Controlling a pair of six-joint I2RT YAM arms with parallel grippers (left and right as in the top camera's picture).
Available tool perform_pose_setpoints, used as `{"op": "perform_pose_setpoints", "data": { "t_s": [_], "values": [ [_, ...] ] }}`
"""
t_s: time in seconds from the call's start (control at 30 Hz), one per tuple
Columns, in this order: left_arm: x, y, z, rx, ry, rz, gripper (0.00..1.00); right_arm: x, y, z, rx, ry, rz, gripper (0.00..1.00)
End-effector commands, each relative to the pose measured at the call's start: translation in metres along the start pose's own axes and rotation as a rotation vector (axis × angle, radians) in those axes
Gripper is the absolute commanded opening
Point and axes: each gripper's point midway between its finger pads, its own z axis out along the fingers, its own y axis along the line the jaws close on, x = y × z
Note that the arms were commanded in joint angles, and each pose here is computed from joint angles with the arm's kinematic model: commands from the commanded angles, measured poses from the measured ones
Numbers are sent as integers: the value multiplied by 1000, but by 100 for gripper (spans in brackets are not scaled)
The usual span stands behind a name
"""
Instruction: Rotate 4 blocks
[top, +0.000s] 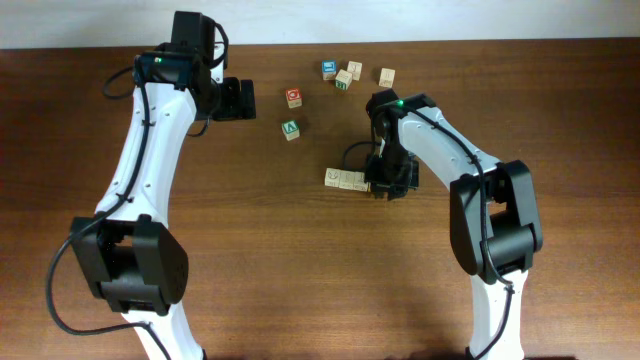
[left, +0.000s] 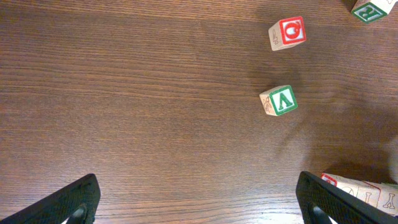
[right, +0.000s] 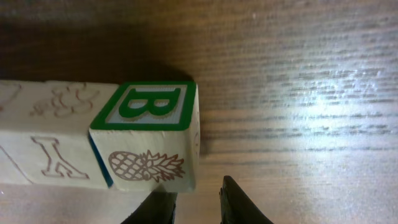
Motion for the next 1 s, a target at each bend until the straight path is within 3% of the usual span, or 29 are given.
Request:
{"op": "perform_pose_setpoints", "data": {
  "t_s": [0.0, 0.2, 0.27, 0.33, 0.5, 0.97],
  "values": [
    [-5, -5, -2, 15, -13, 17, 99, -2, -3, 3, 28, -16, 6, 25],
    [-5, -5, -2, 15, -13, 17, 99, 18, 11, -26, -67, 53, -74, 24],
    [-5, -5, -2, 15, -14, 17, 99, 5, 11, -51, -81, -23, -93, 25],
    [-5, -5, -2, 15, -14, 17, 99, -32, 8, -61, -41, -183, -99, 24],
    [-5, -5, -2, 15, -13, 17, 99, -67, 8, -39, 8, -295, -104, 25],
    [-5, -5, -2, 15, -13, 17, 99, -56, 0, -12, 37, -229, -128, 25]
  ]
}}
